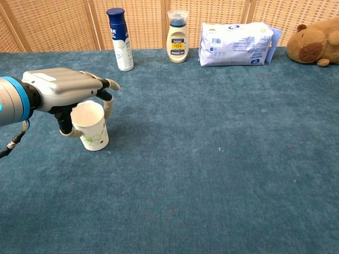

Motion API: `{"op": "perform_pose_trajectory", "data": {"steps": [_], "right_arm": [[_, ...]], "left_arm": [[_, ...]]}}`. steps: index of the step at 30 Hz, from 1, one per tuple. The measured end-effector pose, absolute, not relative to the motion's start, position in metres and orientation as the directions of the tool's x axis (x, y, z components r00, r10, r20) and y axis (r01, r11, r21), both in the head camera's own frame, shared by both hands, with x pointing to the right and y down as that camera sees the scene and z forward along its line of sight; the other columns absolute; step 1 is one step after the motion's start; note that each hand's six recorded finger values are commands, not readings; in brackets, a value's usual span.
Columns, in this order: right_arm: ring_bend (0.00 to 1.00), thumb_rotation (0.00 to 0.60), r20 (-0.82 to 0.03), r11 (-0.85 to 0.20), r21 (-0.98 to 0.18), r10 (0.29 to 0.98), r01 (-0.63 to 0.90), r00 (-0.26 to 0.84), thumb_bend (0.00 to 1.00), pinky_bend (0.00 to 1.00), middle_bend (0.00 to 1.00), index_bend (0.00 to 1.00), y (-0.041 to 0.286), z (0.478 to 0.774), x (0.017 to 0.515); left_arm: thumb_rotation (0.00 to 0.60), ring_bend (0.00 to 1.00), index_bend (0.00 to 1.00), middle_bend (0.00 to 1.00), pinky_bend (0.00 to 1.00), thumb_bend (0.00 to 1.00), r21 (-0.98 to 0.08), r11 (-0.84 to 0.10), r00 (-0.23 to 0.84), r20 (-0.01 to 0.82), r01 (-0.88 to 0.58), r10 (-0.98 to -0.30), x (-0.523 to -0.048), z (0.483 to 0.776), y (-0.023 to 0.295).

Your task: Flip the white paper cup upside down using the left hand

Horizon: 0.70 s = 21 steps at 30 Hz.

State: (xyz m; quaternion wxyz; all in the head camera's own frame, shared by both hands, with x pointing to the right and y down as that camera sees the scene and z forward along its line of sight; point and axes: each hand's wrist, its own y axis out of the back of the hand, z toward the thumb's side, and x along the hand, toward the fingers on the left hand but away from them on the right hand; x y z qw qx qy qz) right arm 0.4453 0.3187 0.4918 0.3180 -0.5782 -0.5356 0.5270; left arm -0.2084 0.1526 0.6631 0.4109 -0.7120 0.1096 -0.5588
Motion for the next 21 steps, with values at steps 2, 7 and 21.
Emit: {"op": "perform_pose_trajectory", "data": {"steps": [2,7,21], "right_arm": [[0.36,0.426,-0.270,-0.225,-0.932,0.954,0.284,-0.130,0.32,0.36,0.37,0.43,0.319,0.492,0.446],[0.36,0.426,-0.268,-0.222,-0.932,0.954,0.285,-0.133,0.32,0.36,0.37,0.43,0.320,0.492,0.446],[0.36,0.427,-0.278,-0.229,-0.928,0.951,0.294,-0.137,0.32,0.36,0.37,0.43,0.319,0.499,0.448]], "left_arm": [[0.600,0.00,0.44,0.03,0.01,0.27,-0.706,-0.640,0.345,0.707,0.303,-0.617,-0.210,0.664,0.152],[0.600,0.00,0.44,0.03,0.01,0.27,-0.703,-0.657,0.332,0.709,0.271,-0.622,-0.212,0.663,0.151],[0.600,0.00,0.44,0.03,0.01,0.27,-0.556,-0.789,0.306,0.727,-0.262,-0.615,-0.225,0.652,0.134]]}}
